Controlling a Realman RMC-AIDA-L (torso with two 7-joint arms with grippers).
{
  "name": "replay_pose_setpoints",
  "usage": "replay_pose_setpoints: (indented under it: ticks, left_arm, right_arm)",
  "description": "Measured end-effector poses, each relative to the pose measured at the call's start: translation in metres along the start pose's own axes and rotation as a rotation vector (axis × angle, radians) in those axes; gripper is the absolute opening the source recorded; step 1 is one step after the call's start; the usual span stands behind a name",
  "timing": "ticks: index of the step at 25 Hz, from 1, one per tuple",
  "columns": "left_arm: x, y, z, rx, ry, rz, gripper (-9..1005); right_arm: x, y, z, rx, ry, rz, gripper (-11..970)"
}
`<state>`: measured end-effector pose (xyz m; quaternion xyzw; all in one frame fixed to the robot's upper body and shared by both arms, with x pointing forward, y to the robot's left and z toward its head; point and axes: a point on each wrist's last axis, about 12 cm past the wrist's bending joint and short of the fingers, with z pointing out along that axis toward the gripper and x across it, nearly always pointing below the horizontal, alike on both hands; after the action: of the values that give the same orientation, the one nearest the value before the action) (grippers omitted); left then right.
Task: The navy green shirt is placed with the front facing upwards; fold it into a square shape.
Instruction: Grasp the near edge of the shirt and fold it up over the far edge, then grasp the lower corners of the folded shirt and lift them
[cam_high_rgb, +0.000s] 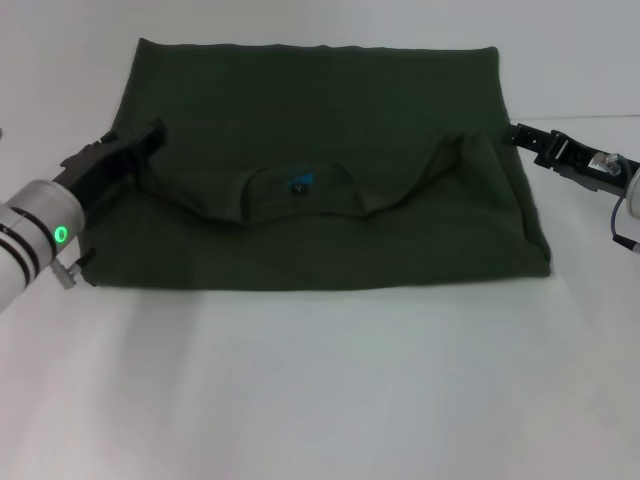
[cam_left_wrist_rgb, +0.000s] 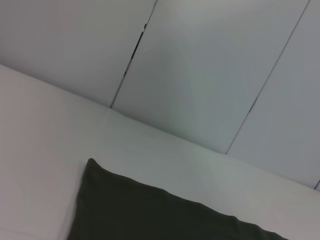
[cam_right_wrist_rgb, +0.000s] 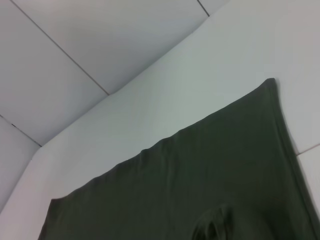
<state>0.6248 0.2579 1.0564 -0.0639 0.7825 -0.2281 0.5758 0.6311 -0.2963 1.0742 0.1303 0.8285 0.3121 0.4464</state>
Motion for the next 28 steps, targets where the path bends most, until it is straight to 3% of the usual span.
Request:
replay_pose_setpoints:
  ticks: [7, 13, 19, 21, 28]
  left_arm:
    - [-0.008, 0.016, -0.015, -0.002, 0.008, -0.035, 757]
    - [-0.020, 0.031, -0.034, 0.045, 0.038, -0.153, 758]
    - [-0.044, 0.034, -0.052, 0.173, 0.274, -0.195, 758]
    - [-0.057, 0.041, -0.059, 0.152, 0.400, -0.156, 758]
    - [-0.070, 0.056, -0.066, 0.028, 0.574, -0.097, 758]
  right_arm:
    - [0.000, -0.002, -0.003, -0.011, -0.019, 0.004, 797]
    - [-0.004, -0.004, -0.011, -0.059, -0.004, -0.002, 796]
    - [-0.010, -0.013, -0.032, -0.142, 0.052, 0.029, 784]
    - [-0.010, -0.017, -0.039, -0.153, 0.075, 0.036, 784]
    - [0.000, -0.032, -0.057, -0.140, 0.123, 0.053, 784]
